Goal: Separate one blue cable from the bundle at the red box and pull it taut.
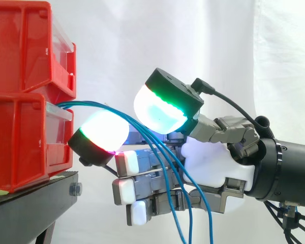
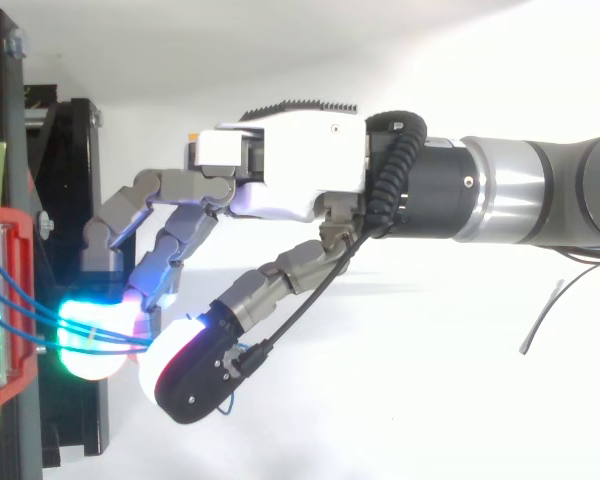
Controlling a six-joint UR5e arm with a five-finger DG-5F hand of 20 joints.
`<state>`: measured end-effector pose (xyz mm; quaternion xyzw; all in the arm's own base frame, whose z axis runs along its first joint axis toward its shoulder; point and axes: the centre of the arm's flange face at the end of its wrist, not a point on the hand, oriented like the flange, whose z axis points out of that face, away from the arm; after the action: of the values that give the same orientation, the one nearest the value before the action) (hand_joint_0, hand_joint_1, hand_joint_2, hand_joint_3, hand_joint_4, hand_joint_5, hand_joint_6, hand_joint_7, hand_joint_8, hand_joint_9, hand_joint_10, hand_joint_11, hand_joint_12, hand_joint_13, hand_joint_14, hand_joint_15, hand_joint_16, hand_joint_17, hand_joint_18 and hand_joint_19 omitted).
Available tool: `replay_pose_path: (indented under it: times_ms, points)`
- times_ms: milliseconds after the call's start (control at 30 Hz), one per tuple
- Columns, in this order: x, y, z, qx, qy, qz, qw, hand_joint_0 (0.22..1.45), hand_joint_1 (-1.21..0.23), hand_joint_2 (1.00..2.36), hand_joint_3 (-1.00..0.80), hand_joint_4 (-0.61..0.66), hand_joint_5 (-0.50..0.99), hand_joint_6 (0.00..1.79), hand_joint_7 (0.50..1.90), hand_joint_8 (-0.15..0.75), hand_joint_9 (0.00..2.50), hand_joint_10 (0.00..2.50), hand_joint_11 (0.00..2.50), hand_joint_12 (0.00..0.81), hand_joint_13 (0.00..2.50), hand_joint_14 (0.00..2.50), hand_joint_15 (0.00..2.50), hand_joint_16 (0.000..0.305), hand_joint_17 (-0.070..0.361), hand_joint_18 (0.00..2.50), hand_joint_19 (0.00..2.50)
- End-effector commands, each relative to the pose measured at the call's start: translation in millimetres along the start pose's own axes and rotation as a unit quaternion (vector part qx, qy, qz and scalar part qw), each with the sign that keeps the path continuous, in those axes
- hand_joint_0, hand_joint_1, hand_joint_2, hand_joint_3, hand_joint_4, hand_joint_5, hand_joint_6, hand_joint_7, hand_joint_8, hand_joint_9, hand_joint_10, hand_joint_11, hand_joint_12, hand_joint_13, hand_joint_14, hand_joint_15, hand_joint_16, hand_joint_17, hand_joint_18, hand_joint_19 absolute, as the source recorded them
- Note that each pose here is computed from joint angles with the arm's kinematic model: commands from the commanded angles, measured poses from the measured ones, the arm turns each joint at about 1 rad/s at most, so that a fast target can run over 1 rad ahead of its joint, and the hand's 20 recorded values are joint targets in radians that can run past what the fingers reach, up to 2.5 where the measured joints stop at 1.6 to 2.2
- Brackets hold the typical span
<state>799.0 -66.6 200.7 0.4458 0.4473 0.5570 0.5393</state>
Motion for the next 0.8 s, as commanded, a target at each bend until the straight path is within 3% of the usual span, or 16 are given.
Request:
replay_pose_path:
  times_ms: [0,133,200,333,467,633,767]
  points:
    - [1.6,0.0,0.2,0.000,0.001,0.001,1.0000,0.71,-0.80,1.00,-0.47,-0.05,-0.14,0.92,0.87,0.309,1.01,0.02,0.79,0.340,0.96,0.02,0.69,0.041,0.092,0.82,0.74]
    - [1.3,0.0,0.2,0.000,-0.001,0.001,1.0000,0.77,-0.85,1.01,-0.39,-0.18,-0.15,0.95,0.99,0.310,1.02,0.02,0.81,0.336,0.99,0.02,0.71,0.040,0.091,0.85,0.76]
    - [2.4,0.6,0.9,-0.001,-0.001,0.000,1.0000,0.80,-0.86,1.01,-0.43,-0.22,-0.15,0.96,0.91,0.301,1.02,0.02,0.81,0.332,0.99,0.02,0.72,0.040,0.090,0.86,0.77]
    - [2.5,2.5,2.4,-0.003,-0.001,0.000,1.0000,0.80,-0.92,1.00,-0.50,-0.16,-0.16,0.96,0.88,0.293,1.03,0.02,0.82,0.327,1.00,0.02,0.71,0.040,0.090,0.89,0.77]
    - [2.7,2.5,2.4,-0.003,0.000,0.000,1.0000,0.71,-0.95,1.00,-0.50,-0.02,-0.16,0.95,0.82,0.291,1.03,0.02,0.82,0.330,1.00,0.02,0.72,0.040,0.091,0.90,0.78]
    - [0.5,2.0,1.5,0.000,0.000,0.000,1.0000,0.58,-0.89,1.00,-0.50,0.06,-0.16,0.91,0.80,0.302,1.03,0.02,0.83,0.339,0.99,0.02,0.75,0.042,0.096,0.88,0.79]
    - [1.7,1.5,1.2,0.002,0.001,0.000,1.0000,0.55,-0.78,1.00,-0.50,0.08,-0.15,0.89,0.75,0.307,1.04,0.02,0.82,0.347,1.01,0.02,0.74,0.043,0.097,0.89,0.79]
